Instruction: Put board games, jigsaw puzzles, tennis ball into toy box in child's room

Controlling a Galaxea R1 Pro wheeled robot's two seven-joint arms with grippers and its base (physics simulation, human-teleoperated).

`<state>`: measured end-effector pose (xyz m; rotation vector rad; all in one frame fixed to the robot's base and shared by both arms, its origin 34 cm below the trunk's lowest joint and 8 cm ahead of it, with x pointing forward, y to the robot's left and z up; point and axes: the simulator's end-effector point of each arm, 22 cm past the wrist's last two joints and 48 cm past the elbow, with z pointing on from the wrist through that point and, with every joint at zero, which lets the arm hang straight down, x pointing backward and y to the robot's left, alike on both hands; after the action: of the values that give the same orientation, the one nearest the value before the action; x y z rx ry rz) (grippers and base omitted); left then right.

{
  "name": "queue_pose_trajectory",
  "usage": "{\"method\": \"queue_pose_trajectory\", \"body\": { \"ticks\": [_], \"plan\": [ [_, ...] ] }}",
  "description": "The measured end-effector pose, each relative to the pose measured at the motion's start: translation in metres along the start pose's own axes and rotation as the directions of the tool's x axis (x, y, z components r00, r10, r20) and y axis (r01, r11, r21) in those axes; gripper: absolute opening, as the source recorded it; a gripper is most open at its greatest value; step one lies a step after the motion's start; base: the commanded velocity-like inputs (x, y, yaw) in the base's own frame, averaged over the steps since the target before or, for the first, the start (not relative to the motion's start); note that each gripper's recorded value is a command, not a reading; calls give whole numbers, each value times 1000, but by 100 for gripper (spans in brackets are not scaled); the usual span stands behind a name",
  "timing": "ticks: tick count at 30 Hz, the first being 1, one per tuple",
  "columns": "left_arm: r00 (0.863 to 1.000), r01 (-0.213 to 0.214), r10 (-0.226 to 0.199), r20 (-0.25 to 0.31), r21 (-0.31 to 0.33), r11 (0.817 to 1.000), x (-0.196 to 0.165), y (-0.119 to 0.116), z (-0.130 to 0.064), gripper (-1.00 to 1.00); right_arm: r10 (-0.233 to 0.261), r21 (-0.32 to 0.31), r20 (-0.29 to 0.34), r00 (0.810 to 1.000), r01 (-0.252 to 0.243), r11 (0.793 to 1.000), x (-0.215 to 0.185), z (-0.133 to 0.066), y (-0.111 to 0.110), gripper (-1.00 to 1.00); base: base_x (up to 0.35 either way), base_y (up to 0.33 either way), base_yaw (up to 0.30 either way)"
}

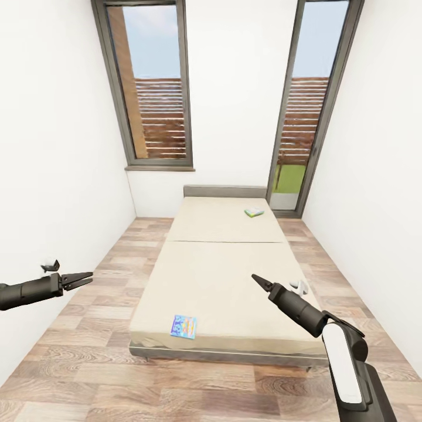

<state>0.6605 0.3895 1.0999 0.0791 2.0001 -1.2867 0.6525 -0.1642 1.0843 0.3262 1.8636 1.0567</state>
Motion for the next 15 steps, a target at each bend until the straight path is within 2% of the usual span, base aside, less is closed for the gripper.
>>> {"method": "queue_pose_trajectory", "body": {
  "ticks": [15],
  "plan": [
    [1000, 1, -1, -1, 4, 1000, 1, -1, 2, 100, 1, 0, 1, 1000, -1, 1000, 1, 1, 0, 100, 0, 0, 0]
  ]
}}
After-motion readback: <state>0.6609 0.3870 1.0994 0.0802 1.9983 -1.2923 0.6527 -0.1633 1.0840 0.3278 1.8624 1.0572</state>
